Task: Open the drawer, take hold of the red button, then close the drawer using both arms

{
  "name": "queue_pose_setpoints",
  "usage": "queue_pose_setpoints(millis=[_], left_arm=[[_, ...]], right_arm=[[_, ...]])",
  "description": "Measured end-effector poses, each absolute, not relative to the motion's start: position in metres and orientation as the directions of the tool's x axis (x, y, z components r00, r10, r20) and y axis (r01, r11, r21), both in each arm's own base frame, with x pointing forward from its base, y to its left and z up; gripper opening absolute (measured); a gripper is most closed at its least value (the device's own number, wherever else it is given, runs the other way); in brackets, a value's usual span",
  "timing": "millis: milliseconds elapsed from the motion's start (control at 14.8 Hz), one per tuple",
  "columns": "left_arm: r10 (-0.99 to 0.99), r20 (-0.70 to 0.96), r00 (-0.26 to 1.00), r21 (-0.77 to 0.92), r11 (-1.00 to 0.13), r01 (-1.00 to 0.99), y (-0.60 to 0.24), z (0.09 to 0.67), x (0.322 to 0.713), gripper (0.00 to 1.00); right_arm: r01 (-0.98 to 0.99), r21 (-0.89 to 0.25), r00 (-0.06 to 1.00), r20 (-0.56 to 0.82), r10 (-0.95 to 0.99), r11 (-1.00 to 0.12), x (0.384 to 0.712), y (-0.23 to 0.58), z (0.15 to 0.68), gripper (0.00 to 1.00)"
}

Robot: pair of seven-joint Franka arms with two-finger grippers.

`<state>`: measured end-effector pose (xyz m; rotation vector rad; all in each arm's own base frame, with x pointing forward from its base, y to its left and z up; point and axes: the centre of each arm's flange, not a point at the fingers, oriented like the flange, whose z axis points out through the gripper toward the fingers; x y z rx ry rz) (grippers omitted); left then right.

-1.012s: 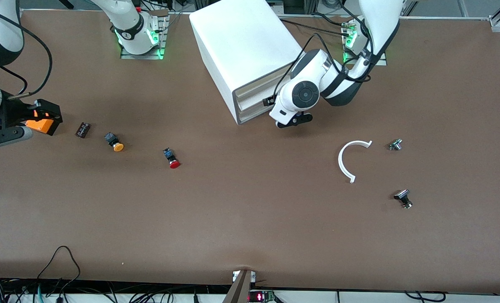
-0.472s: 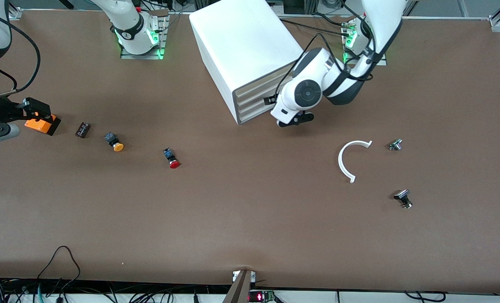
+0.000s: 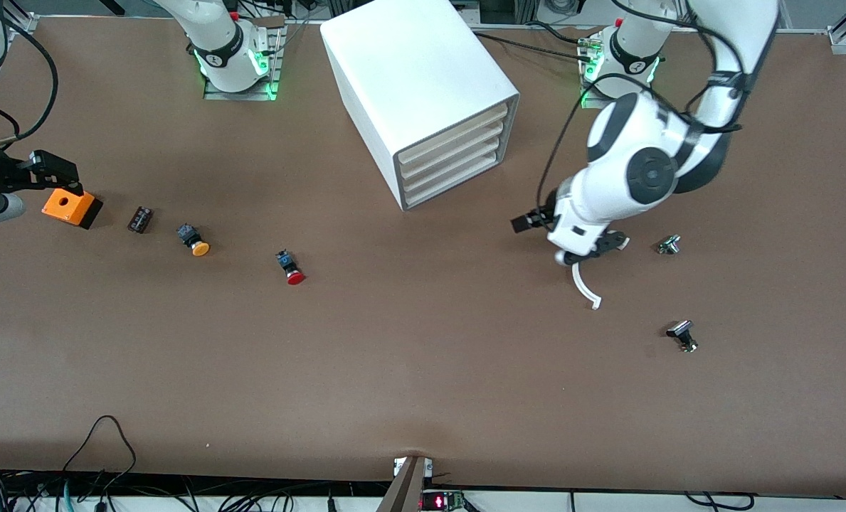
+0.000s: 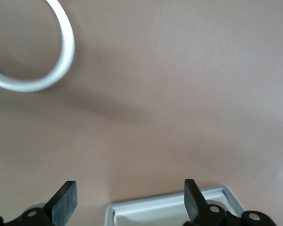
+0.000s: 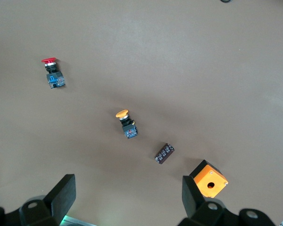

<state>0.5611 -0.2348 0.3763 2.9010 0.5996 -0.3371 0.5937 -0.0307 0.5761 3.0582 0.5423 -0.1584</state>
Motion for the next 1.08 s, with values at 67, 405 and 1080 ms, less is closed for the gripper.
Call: queue_pose_setpoints(millis=[67, 405, 1080], left_arm=[[0.363, -0.215, 0.907, 0.119, -0.912, 0.393, -0.220, 0.391, 0.567, 1.00], [0.201, -0.089, 0.976, 0.085, -0.974, 0.208, -0.129, 0.462, 0.579, 1.00], [-0.005, -0.039, 0.999, -0.010, -1.000, -0.005, -0.050, 0.571, 0.557, 1.00]], right_arm=[[0.342, 0.016, 0.935, -0.101, 0.339, -0.940, 0.593, -0.033, 0.579, 1.00], [0.333, 0.026, 0.941, -0.076, 0.331, -0.942, 0.574, -0.045, 0.594, 1.00], [0.338, 0.003, 0.938, -0.083, 0.337, -0.941, 0.552, -0.043, 0.593, 1.00]])
